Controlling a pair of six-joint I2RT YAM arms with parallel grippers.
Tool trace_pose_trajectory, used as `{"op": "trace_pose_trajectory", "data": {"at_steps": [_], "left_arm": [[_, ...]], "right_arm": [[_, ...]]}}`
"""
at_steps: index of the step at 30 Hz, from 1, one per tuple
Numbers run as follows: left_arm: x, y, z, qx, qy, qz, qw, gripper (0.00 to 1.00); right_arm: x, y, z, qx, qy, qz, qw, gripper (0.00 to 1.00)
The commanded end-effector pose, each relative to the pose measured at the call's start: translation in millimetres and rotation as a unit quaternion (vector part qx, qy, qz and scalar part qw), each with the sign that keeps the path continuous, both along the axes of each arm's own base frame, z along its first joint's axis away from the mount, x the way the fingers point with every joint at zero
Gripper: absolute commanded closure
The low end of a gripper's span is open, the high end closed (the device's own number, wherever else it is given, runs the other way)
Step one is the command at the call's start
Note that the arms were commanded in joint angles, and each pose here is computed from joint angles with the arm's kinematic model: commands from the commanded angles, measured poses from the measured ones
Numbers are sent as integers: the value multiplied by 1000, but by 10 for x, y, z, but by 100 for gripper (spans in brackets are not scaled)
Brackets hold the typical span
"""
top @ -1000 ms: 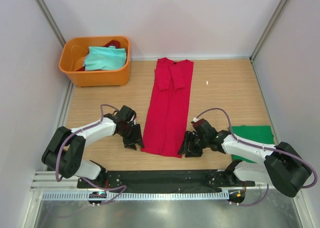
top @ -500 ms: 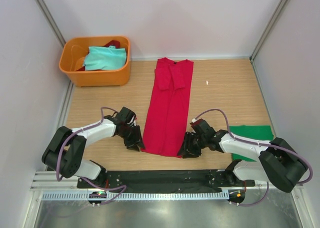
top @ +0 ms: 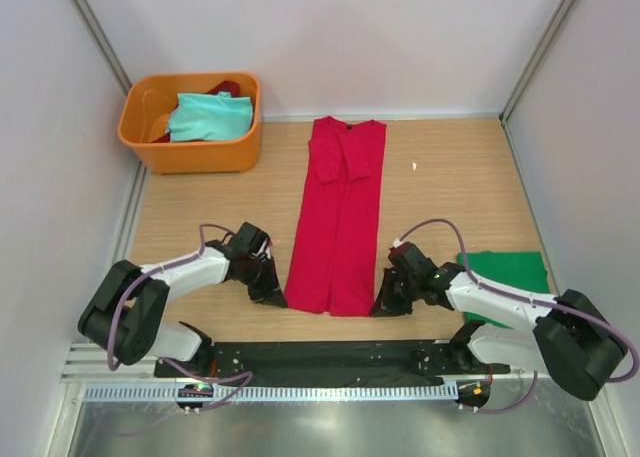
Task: Fold and stack the t-shirts
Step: Fold the tshirt
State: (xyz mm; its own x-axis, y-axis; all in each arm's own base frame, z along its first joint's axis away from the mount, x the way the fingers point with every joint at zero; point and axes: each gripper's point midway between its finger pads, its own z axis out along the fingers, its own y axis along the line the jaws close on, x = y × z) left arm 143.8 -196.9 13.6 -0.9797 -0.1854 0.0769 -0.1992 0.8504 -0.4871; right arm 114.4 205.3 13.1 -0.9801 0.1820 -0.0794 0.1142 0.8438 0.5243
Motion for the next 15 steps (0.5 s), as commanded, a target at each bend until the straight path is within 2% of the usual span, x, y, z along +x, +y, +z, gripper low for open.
{"op": "trace_pose_trajectory", "data": {"at_steps": [1,10,15], "left_arm": [[-82,-14,51,-1,-13,18,1000,100],[-348,-430,264,-47,-39,46,997,100],[-175,-641,493,-57,-69,55,994,100]], "right_arm": [[-98,-378,-64,-80,-12,-5,997,98],[-327,-380,-12,-33,-7,18,999,99],[-142,-268,288,-17,-40,21,999,98]]}}
